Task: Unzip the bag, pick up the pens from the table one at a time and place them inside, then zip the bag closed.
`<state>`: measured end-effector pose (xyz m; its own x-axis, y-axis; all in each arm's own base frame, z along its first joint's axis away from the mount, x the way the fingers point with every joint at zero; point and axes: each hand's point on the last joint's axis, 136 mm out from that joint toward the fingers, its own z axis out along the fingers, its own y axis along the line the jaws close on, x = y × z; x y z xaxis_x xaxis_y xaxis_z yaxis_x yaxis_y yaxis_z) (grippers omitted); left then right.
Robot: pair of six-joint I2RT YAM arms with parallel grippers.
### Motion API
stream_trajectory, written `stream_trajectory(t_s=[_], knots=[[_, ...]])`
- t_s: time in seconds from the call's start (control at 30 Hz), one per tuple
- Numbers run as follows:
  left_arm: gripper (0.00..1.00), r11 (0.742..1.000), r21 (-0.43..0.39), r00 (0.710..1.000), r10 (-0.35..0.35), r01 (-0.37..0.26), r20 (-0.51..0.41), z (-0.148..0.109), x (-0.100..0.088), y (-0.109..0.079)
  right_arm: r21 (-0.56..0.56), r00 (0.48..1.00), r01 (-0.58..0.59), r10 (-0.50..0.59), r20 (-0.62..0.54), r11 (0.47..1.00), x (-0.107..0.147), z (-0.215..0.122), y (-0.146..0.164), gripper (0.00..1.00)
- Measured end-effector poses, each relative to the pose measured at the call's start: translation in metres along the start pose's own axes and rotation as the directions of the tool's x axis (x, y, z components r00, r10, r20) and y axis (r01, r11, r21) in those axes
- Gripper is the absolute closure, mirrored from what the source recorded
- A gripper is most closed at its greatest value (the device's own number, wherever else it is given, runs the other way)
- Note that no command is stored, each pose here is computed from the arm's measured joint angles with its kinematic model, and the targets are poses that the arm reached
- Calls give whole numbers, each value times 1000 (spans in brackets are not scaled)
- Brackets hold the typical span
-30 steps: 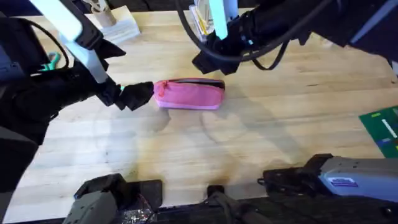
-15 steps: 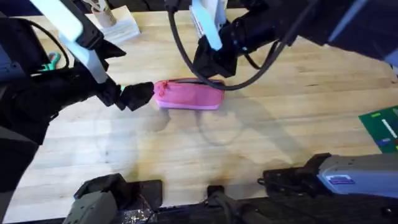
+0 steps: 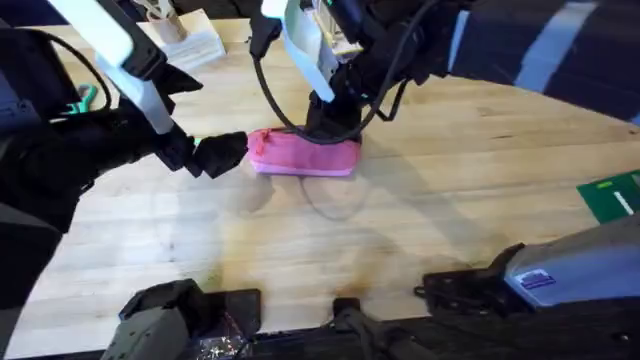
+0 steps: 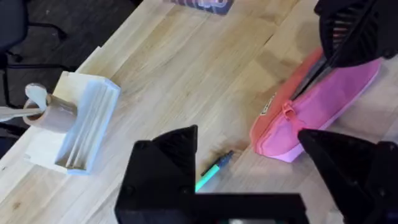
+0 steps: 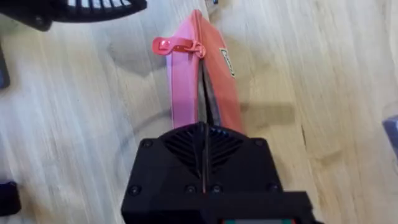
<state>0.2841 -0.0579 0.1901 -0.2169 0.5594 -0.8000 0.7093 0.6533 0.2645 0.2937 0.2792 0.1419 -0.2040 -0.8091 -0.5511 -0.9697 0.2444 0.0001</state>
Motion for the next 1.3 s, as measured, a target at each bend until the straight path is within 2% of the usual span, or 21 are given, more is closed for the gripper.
stream_trajectory(t_s=[0.3, 0.43, 0.47, 0.6, 0.63, 0.67, 0.73, 0.77, 0.93, 0.97, 1.0, 1.03, 1.07, 1.3], knots=[[7, 1000, 0, 1000, 0, 0, 0, 0, 0, 0, -44, 998, -24, 21, -61, 999, 18, 41, -7, 971], [7, 1000, 0, 1000, 0, 0, 0, 0, 0, 0, -50, 997, -27, 24, -69, 998, 20, 45, -7, 973], [7, 1000, 0, 1000, 0, 0, 0, 0, 0, 0, -49, 997, -26, 23, -68, 998, 20, 45, -7, 934], [7, 1000, 0, 1000, 0, 0, 0, 0, 0, 0, -49, 997, -24, 21, -68, 999, 20, 45, -7, 900], [7, 1000, 0, 1000, 0, 0, 0, 0, 0, 0, -49, 997, -25, 21, -68, 999, 20, 45, -7, 836], [7, 1000, 0, 1000, 0, 0, 0, 0, 0, 0, -48, 997, -23, 20, -68, 999, 20, 45, -7, 721], [7, 1000, 0, 1000, 0, 0, 0, 0, 0, 0, -49, 997, -21, 17, -69, 999, 20, 45, -7, 429], [7, 1000, 0, 1000, 0, 0, 0, 0, 0, 0, -56, 997, -19, 15, -77, 998, 22, 45, -6, 35], [8, 1000, 3, 1000, -2, 2, -2, 0, 1, -1, -58, 997, -20, 15, -80, 998, 23, 45, -5, 4], [7, 999, -2, 999, -40, 40, 1, 0, 0, 0, -59, 997, -21, 16, -81, 998, 23, 45, -5, 4], [7, 994, -10, 994, -105, 105, -6, 0, 1, 2, -55, 996, -37, 33, -77, 998, 22, 41, -4, 4], [7, 985, -36, 985, -172, 171, -25, 0, 5, 5, -38, 997, -56, 54, -57, 998, 15, 30, -3, 4], [7, 975, -64, 976, -214, 210, -46, -1, 10, 9, -9, 998, -58, 58, -14, 998, 3, 8, -1, 5], [9, 958, -149, 957, -262, 243, -123, -3, 28, 18, 41, 993, -94, 91, 71, 995, -14, -46, 12, 4]])
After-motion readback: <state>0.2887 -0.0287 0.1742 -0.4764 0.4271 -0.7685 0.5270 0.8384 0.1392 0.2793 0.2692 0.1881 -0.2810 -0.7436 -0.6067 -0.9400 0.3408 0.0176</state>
